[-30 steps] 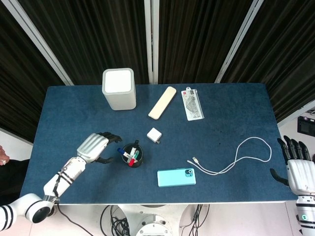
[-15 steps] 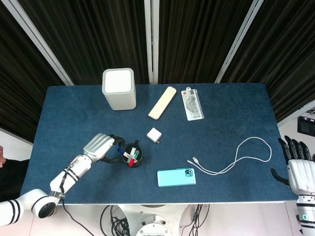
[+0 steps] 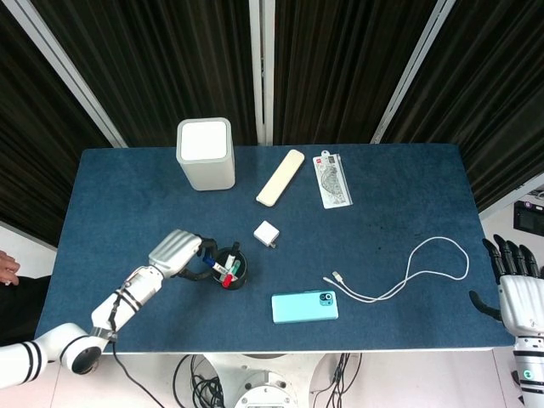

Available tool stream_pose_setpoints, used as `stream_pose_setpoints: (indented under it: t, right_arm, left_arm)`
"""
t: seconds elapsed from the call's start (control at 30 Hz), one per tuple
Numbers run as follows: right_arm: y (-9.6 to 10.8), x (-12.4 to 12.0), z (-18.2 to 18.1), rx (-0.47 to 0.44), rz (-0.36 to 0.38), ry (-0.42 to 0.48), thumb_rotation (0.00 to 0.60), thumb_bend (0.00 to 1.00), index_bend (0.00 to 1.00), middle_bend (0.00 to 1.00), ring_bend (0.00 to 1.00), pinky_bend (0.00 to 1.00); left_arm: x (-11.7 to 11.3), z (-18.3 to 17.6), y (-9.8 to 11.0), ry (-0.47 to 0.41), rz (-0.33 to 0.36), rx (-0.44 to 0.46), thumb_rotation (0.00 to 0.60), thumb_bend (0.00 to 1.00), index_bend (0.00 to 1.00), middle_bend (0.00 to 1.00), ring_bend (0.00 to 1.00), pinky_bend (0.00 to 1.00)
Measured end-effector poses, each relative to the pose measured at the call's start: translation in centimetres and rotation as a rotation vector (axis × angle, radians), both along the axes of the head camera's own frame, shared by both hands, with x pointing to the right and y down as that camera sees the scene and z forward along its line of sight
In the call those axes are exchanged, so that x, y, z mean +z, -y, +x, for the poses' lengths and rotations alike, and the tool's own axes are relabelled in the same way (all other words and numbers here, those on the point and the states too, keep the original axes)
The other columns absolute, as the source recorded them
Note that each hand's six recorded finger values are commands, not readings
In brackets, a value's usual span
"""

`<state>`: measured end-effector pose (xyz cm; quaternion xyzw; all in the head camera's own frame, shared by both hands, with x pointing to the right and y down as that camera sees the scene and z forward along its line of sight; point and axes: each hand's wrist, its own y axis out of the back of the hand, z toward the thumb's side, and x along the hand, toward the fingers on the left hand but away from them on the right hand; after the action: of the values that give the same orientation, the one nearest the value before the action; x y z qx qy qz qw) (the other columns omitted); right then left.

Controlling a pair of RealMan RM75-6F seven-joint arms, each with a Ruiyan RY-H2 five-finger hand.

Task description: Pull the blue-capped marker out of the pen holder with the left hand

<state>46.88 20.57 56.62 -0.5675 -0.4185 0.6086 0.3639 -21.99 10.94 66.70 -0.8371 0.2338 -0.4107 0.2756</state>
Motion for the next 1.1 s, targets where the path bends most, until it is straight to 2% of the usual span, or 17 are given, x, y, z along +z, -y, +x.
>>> stream_pose_setpoints:
  t: [0.4,0.73,1.1]
  right_arm:
    - [0.0,0.3,0.4,0.019,-0.009,-0.007,0.600,0.18,0.00,0.00,0.00,0.00]
    - [0.0,0.3,0.4,0.023,-0.010,-0.007,0.600,0.18,0.00,0.00,0.00,0.00]
    - [0.1,0.0,0.4,0.020,-0.002,-0.005,0.600,0.18,0.00,0.00,0.00,0.00]
  left_arm:
    - [0.5,0.1,0.5,-0.010,-0.026,-0.004,0.600,0.29,0.56,0.59,0.62,0.67]
    - [0.4,0.2,0.6,-0.022,-0.013,0.010,0.600,0.33,0.60,0.64,0.67,0.73]
    - [-0.9,0.4,0.7,-0.066,-0.003,0.006,0.600,0.34,0.61,0.64,0.68,0.74]
